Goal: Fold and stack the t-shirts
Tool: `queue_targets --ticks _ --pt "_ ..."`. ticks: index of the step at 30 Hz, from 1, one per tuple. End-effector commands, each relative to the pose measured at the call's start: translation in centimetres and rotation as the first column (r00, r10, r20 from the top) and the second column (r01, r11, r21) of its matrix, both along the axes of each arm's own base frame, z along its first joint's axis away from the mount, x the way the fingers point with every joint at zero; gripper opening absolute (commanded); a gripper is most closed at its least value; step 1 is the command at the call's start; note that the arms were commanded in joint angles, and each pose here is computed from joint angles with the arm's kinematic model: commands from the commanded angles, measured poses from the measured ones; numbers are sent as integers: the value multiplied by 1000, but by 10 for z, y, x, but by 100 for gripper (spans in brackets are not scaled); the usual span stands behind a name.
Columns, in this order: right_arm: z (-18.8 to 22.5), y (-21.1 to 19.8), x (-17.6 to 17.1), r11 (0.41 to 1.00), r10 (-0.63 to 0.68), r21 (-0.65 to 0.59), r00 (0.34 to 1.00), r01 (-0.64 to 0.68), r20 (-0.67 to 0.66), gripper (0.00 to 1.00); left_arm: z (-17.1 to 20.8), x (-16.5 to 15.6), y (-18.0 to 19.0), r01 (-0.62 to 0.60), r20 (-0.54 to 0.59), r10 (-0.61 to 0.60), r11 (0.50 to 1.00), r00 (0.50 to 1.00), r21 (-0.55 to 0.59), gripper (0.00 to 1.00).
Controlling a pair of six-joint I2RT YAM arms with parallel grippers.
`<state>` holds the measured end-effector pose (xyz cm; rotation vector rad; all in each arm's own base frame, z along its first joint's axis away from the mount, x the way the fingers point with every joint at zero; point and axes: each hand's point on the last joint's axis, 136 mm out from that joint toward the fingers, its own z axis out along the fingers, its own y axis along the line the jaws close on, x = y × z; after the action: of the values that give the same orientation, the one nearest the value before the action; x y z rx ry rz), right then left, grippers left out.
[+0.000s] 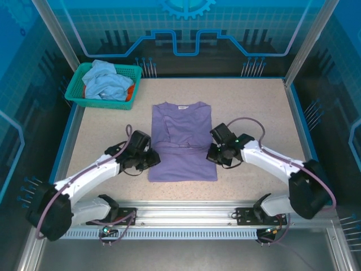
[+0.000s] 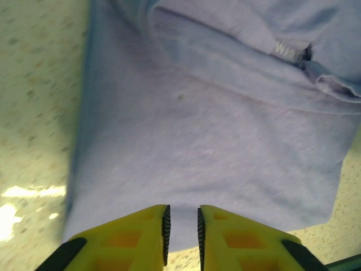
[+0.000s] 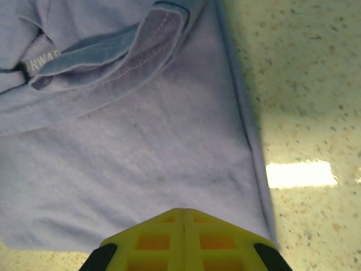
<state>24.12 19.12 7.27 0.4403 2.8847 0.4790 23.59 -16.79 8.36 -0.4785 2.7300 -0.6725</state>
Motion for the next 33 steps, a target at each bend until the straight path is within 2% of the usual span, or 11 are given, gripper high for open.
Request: queue_targets --ticks 1,3,5,9,15,33 --pt "-11 7 11 998 53 -34 998 -54 -37 0 9 23 -20 33 43 -31 998 999 -46 22" --pt "-18 9 18 997 57 -56 997 -59 -52 0 3 32 -22 34 35 -33 999 999 -22 22" --pt "-18 12 25 996 61 -65 997 -64 -44 0 -3 38 -22 32 32 -32 999 999 2 30" --pt "-26 12 35 997 41 -56 997 -45 -68 0 -18 49 -23 7 9 -7 1000 1000 7 32" --pt "-36 11 47 997 21 -65 996 -27 -90 0 -38 67 -15 -57 -9 57 998 998 4 48" --pt "-34 2 111 998 -65 12 993 66 -104 2 -32 128 -7 -121 23 122 992 992 -19 53"
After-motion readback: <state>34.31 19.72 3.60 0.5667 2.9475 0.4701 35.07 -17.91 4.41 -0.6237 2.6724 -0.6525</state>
